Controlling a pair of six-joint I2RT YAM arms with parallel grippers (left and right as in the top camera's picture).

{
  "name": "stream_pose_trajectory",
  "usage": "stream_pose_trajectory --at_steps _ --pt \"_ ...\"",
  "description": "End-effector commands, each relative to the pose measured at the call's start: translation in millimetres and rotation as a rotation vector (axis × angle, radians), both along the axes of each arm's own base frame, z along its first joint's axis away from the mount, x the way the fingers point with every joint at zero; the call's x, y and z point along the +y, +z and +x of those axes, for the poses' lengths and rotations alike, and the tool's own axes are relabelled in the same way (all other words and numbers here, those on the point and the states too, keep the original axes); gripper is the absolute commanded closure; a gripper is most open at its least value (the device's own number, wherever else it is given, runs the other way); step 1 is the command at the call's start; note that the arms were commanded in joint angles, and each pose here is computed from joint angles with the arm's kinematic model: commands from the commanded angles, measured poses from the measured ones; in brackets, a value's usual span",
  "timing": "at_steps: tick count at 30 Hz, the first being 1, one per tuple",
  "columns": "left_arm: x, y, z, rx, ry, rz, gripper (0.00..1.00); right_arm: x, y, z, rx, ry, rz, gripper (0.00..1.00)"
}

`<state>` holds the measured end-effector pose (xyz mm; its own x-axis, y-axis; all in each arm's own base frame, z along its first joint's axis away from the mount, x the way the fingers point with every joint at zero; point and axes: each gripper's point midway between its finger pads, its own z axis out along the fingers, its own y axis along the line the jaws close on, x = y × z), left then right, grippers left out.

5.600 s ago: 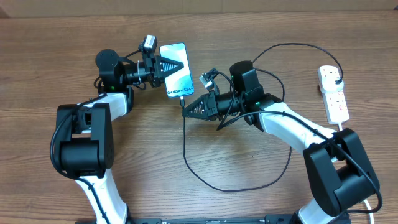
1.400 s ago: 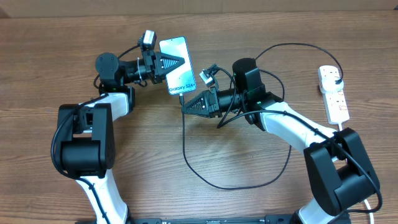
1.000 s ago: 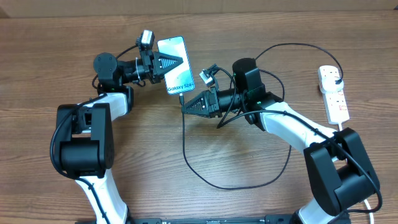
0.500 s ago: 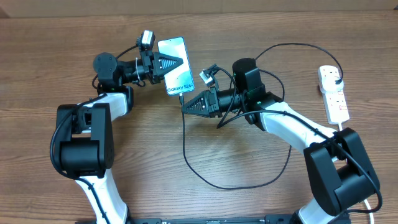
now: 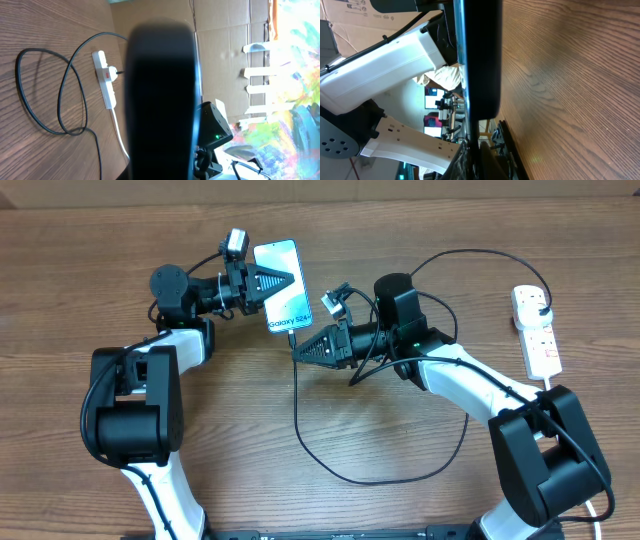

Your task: Plug charger to phone and switch on socket

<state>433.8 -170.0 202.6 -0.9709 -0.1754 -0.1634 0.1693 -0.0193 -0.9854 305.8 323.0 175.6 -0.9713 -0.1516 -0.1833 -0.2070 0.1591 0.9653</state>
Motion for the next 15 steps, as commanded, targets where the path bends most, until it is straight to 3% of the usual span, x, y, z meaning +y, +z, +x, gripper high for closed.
stream_pose_trajectory --at_steps 1,15 --pt "0.2 10.7 -0.1 -0.031 -0.013 0.002 0.96 -4.0 -2.7 7.9 -0.003 -0.029 -0.007 0.96" --pt "0.2 10.6 -0.2 -0.037 -0.013 0.003 0.95 -3.0 1.9 8.6 -0.004 -0.026 0.008 0.96"
